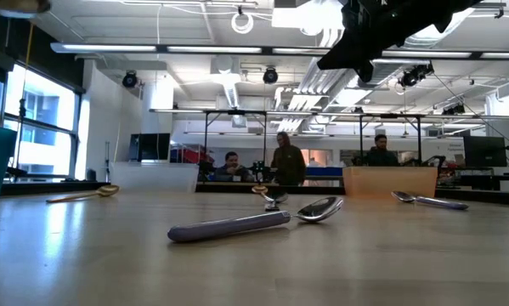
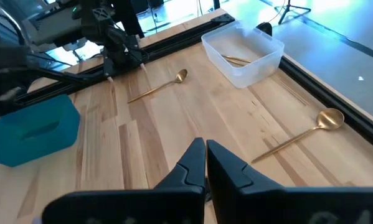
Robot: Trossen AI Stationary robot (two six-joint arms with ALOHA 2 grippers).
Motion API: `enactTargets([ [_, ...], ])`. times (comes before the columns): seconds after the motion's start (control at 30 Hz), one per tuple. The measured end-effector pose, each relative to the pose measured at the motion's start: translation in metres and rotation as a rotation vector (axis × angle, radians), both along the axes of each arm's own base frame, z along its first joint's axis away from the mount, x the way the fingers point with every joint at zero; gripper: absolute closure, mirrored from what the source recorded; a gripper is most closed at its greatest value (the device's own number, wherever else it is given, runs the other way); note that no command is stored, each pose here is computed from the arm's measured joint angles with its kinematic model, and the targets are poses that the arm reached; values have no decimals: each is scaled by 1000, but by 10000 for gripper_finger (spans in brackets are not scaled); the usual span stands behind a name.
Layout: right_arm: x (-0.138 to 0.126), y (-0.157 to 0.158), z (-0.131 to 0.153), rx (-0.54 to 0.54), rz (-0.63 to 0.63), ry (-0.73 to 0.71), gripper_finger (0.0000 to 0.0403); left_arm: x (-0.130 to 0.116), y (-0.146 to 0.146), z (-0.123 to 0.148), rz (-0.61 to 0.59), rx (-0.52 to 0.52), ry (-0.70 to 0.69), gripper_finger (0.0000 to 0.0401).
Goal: Sort silverware by color (type)
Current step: Put the bottom right purple spoon into the blue bin
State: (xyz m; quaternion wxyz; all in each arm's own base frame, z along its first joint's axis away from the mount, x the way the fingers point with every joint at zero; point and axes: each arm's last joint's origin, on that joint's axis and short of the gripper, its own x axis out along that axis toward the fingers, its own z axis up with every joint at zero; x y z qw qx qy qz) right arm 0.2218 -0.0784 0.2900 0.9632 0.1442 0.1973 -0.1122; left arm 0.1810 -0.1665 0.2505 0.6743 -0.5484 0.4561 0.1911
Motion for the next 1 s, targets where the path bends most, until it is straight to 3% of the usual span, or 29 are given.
enactTargets([
  [0.13,0,0,0,14,-12,2,403,-3,-12,-28,37,28,92,383],
  [0.47,0,-1,0,3,-54,4,403,-7,-40,-74,101,-42,180,383],
  [0.57,0,-1,0,5,-56,4,403,-6,-42,-80,96,-35,203,379],
  [0.77,0,-2,0,19,-68,1,403,-6,-42,-81,80,-39,221,331],
  [1.0,0,-2,0,19,-68,1,403,-9,-40,-69,48,-64,188,294],
])
